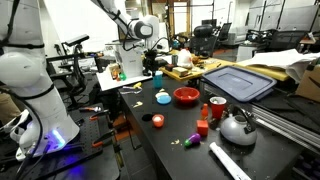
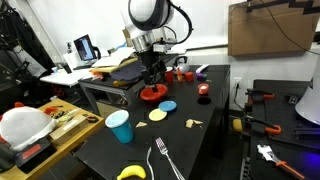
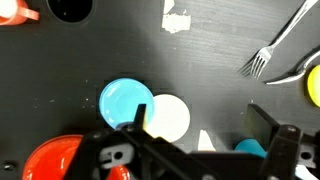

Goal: Move the banana to the left

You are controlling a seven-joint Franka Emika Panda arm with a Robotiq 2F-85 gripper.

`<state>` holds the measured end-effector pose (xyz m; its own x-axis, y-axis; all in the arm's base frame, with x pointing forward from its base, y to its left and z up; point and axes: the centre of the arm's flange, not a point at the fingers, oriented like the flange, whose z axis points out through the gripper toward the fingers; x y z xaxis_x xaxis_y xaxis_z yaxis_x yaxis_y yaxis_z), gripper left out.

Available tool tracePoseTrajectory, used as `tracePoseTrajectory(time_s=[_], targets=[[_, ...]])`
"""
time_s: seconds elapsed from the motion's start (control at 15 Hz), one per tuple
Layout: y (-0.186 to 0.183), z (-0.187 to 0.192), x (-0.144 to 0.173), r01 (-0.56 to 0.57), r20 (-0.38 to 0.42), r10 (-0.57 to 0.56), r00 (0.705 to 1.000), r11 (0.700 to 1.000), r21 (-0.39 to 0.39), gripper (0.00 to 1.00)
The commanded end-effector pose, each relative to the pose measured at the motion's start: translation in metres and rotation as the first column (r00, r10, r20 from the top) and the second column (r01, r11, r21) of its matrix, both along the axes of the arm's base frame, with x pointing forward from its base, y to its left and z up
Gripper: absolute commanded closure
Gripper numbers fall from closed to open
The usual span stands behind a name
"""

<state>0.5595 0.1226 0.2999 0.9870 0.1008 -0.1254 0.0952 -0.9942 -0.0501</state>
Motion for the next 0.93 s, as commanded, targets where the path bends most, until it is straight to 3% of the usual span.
tracePoseTrajectory(time_s=[0.0,0.87], targets=[[-0.039,0.022,-0.009,0.02,0.019,-0.019,1.0,1.0,-0.012,0.0],[-0.135,0.049,0.009,0.184,0.08,-0.182,0.98,0.983,-0.013,0.0]])
